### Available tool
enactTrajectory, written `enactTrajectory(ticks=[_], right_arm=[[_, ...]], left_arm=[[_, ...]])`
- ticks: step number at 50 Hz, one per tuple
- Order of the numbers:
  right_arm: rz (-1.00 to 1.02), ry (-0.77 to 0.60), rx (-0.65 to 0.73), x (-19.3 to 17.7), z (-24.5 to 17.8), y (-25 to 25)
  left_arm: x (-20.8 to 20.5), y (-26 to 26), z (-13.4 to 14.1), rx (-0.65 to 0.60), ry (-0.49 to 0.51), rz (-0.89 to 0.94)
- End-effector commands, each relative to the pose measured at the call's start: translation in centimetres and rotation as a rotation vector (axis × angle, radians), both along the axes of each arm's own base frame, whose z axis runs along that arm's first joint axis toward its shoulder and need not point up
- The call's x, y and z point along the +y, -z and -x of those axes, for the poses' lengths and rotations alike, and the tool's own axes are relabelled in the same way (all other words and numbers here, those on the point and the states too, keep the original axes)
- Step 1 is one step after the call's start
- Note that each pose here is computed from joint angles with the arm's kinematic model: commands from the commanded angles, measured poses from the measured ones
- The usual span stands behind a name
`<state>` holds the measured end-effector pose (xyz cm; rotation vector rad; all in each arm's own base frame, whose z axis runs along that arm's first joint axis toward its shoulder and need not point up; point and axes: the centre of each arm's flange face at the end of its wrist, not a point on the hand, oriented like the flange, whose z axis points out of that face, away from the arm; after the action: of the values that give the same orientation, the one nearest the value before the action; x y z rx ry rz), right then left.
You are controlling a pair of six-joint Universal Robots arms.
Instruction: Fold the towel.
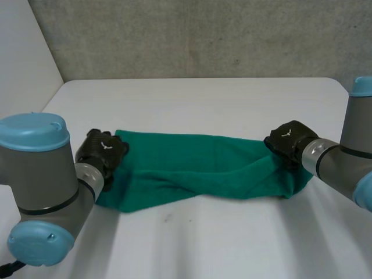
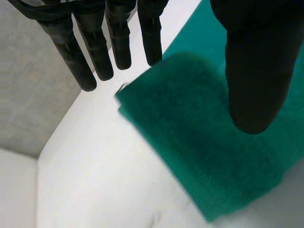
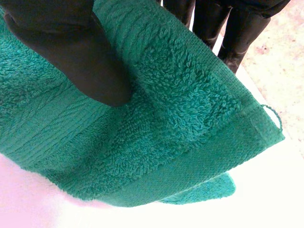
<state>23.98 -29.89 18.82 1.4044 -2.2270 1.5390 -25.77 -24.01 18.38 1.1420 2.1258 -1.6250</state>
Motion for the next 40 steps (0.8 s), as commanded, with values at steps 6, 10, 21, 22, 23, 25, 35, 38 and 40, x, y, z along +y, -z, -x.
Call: enactTrajectory(ticks=[6,10,21,22,23,25,35,38,40], right_arm=[[-0.033,-0.001,0.012,-0.1,-0.1,1.3],[-0.026,0.000,0.010,-0.3,-0.1,1.1],[-0.075,-0.034,0.097,3.0,1.0,-3.8],[-0.114,-0.054,0.137,3.9,1.5,-4.4],[-0.149,-0.058,0.174,4.4,2.3,-5.0],[-0.162,-0.056,0.190,4.6,2.8,-5.3],[-0.196,-0.056,0.250,3.8,3.9,-3.9],[-0.236,-0.061,0.257,2.6,3.5,-1.5],[-0.193,-0.039,0.249,1.1,3.2,-1.2]], left_arm=[[-0.9,1.5,-0.7,-0.028,-0.057,-0.039],[-0.5,1.3,-0.3,-0.004,-0.005,-0.049],[1.2,-4.2,-1.0,0.046,0.024,0.057],[1.3,-4.2,-1.0,0.046,0.024,0.057],[1.9,-4.6,-1.4,0.034,0.023,0.042],[3.3,-4.9,-2.8,-0.034,0.016,-0.039],[2.0,-2.5,-4.2,-0.069,-0.017,-0.098],[-0.1,-0.8,-3.8,-0.060,-0.028,-0.070],[-1.6,-0.7,-3.2,-0.042,-0.027,-0.015]])
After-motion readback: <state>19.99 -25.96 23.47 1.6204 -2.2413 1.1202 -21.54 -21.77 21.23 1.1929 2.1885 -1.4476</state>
